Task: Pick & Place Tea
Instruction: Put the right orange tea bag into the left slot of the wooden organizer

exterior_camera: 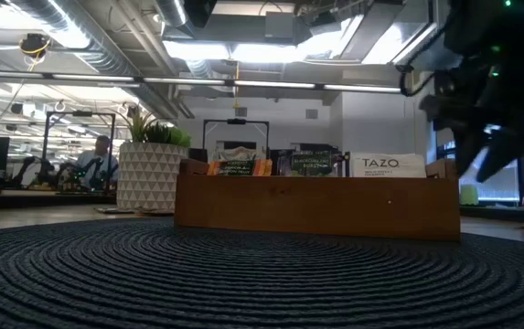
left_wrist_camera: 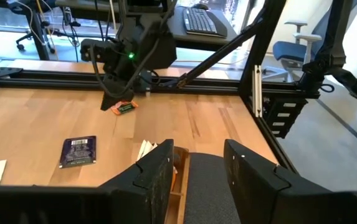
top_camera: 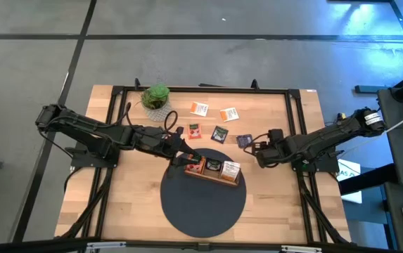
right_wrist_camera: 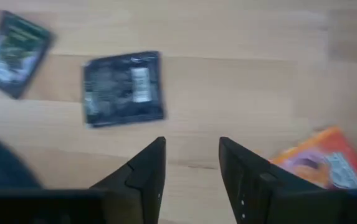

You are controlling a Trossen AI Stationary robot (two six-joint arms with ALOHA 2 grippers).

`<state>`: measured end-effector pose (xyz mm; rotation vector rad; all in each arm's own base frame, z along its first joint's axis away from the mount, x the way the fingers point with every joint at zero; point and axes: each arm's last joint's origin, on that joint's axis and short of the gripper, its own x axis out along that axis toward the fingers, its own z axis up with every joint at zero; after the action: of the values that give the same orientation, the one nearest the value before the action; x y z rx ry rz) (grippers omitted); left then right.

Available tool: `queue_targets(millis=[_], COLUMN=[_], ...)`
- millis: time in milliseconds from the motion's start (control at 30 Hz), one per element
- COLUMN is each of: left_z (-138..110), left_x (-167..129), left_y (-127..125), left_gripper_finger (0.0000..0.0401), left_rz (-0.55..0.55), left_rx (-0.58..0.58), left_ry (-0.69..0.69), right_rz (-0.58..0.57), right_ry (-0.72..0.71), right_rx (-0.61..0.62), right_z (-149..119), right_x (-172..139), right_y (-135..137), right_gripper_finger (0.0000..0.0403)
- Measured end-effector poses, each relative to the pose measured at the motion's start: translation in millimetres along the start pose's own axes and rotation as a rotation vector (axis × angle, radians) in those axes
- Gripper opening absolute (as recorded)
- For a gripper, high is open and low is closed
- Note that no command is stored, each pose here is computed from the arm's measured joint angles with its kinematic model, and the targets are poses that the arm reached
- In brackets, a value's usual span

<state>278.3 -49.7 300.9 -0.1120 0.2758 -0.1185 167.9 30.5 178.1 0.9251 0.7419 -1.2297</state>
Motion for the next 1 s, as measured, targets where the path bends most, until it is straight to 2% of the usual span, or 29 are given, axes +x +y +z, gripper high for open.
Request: queue_targets(millis=[100, 233, 300, 367, 433, 600, 733, 933, 1000], left_z=[-0.7, -0.7, -0.7, -0.7, -0.6, -0.4, -0.3, -0.2, -0.2], left_x=[0.1, 0.1, 0.1, 0.1, 0.1, 0.1, 0.0, 0.0, 0.0], left_y=[0.1, 0.1, 0.1, 0.2, 0.3, 0.9, 1.6, 2.2, 2.2], left_gripper_finger=[0.0137, 0.0139, 0.0140, 0.0141, 0.0141, 0.0137, 0.0137, 0.0137, 0.0139], left_rz=[0.002, 0.002, 0.002, 0.002, 0.005, 0.027, 0.052, 0.073, 0.073], left_rx=[0.000, 0.001, 0.014, 0.029, 0.034, 0.034, 0.034, 0.034, 0.031], left_ry=[0.007, 0.007, 0.006, 0.006, 0.006, 0.003, 0.000, -0.003, -0.003], right_rz=[0.077, 0.229, 0.273, 0.285, 0.247, 0.125, 0.069, -0.119, -0.166], right_ry=[0.029, 0.062, -0.080, -0.159, -0.213, -0.227, -0.271, -0.322, -0.298], right_rx=[0.036, 0.237, 0.320, 0.499, 0.607, 0.736, 0.905, 0.923, 0.932], right_z=[-1.8, -3.9, 1.0, 6.8, 13.5, 26.9, 34.3, 41.1, 39.4], right_x=[-0.8, -2.1, -2.4, -1.4, 1.6, 14.2, 29.4, 57.3, 63.1], right_y=[8.6, 24.1, 25.9, 25.0, 19.9, 14.3, 16.0, 12.5, 12.8], right_gripper_finger=[0.0151, 0.0150, 0.0150, 0.0150, 0.0150, 0.0150, 0.0150, 0.0150, 0.0150])
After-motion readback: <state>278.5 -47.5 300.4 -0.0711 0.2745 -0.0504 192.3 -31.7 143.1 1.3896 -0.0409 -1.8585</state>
